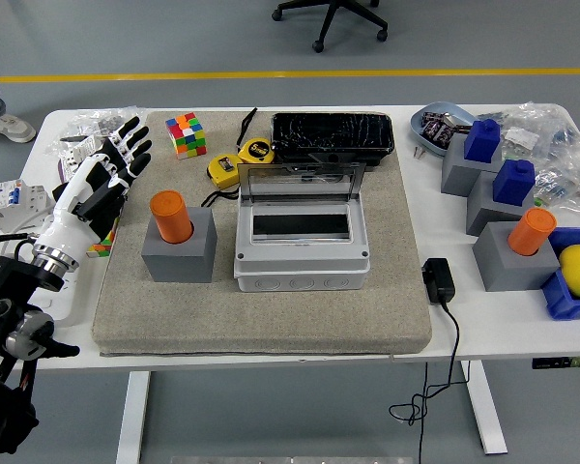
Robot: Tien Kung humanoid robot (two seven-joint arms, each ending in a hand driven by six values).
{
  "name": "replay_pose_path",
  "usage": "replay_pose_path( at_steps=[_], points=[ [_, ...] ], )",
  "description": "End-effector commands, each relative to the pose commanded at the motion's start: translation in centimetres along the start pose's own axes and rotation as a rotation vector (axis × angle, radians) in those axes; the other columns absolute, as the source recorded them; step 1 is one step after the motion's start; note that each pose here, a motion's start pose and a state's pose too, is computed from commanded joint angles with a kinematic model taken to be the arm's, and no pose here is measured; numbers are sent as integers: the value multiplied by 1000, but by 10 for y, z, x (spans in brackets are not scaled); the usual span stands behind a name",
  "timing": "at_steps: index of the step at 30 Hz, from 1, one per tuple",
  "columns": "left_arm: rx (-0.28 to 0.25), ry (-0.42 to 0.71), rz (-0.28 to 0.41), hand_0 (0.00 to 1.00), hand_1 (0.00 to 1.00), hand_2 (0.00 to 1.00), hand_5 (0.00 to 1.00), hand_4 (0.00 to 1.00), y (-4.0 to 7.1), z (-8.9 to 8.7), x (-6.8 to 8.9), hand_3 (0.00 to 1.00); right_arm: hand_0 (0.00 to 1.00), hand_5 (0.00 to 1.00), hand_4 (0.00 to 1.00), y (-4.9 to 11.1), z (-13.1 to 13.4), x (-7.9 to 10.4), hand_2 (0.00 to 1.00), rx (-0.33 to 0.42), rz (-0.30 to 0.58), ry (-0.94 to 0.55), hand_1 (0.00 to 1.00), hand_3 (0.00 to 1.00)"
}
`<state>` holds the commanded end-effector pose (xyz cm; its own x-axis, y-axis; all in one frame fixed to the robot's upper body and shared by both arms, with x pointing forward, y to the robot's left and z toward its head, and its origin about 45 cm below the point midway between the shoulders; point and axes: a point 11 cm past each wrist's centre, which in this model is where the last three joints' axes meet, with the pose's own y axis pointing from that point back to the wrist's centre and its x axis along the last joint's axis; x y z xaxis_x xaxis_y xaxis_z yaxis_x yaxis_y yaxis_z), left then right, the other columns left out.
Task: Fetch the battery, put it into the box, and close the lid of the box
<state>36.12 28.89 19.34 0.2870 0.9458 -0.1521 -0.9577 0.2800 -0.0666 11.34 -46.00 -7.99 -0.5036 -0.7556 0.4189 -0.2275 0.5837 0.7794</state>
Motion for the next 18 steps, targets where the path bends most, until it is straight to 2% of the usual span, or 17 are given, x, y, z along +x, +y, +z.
replay_pose_path(
  at_steps=[2,3,14,15,18],
  points=[
    [0,6,-3,998,998,998,845,998,0,-1,-1,998,865,998,998,0,0,0,757,0,0,0,804,793],
    [3,8,-7,998,998,998,932,998,-1,-2,-3,998,865,998,998,0,0,0,757,0,0,1,805,794],
    [23,11,-22,998,998,998,923,998,-8,-11,-9,998,865,998,998,0,-1,0,757,1,1,6,804,793],
    [27,7,-21,998,998,998,846,998,-9,-13,-8,998,865,998,998,0,-1,0,757,1,1,6,804,792],
    [34,-7,-19,998,998,998,846,998,-10,-15,-7,998,865,998,998,0,-1,0,757,1,1,7,804,792]
  ],
)
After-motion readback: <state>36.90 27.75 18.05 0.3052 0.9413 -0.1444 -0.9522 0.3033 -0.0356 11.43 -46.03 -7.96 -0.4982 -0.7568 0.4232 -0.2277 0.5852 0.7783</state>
